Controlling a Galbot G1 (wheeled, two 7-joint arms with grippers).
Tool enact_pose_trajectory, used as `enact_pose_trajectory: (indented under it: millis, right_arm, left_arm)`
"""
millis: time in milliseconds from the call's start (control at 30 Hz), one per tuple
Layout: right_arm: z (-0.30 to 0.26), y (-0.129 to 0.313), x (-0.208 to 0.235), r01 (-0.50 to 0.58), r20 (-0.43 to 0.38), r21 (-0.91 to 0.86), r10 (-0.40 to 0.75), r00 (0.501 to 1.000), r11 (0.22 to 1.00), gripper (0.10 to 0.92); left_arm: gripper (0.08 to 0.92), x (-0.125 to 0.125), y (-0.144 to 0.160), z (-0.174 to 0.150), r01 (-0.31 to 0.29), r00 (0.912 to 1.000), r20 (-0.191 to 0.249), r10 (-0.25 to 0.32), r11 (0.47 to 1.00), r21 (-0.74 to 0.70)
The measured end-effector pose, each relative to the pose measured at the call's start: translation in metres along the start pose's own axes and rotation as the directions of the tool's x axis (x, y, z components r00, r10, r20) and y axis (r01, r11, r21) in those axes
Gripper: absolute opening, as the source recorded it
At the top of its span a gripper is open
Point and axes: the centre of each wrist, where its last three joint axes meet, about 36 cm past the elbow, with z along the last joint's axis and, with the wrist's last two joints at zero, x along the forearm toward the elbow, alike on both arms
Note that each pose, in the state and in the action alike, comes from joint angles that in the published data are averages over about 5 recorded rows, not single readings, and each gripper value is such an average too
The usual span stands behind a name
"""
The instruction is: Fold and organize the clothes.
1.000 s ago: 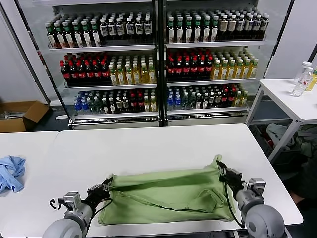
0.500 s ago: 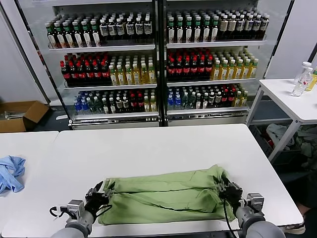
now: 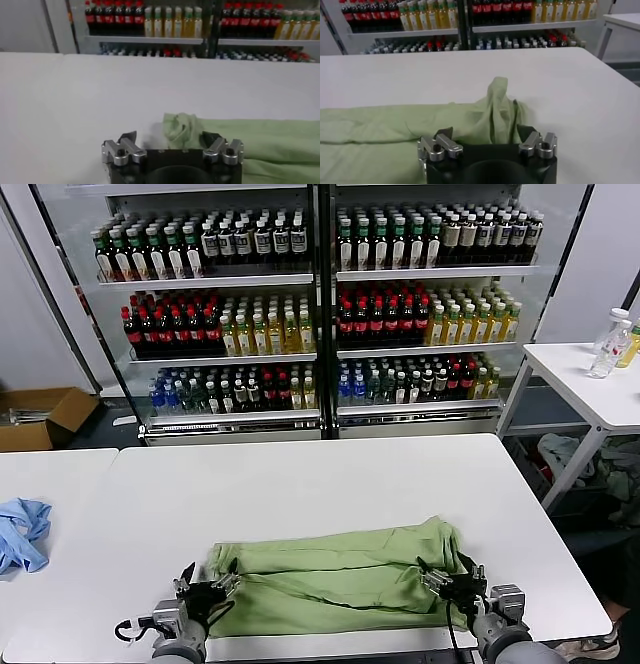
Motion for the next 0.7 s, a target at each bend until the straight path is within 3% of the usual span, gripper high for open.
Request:
enact_pose_trajectory:
  millis: [267,533,700]
  right_arm:
    - [-0.003,0.001,0.002,-0.008,0.013,-0.002,0.008,1.000,1.000,0.823]
    - [-0.005,-0.002,0.000,-0.023,0.029,-0.009,0.023,0.999,1.000,0.823]
    - [-0.005,-0.002,-0.003,-0.018,0.036,-0.013,0.019,0.999,1.000,0.823]
  left_arm:
    - [0.510,0.004,-0.008,0.012,0.001,1.0000,-0.006,-0.001,0.999,0.041]
    - [0.267,0.006,-0.003,0.015,-0.051,0.9987,0.001,0.051,0.992,0.117]
    - [0.128,0.007,0.007,0.008,-0.083,0.9964,0.032,0.079,0.986,0.147]
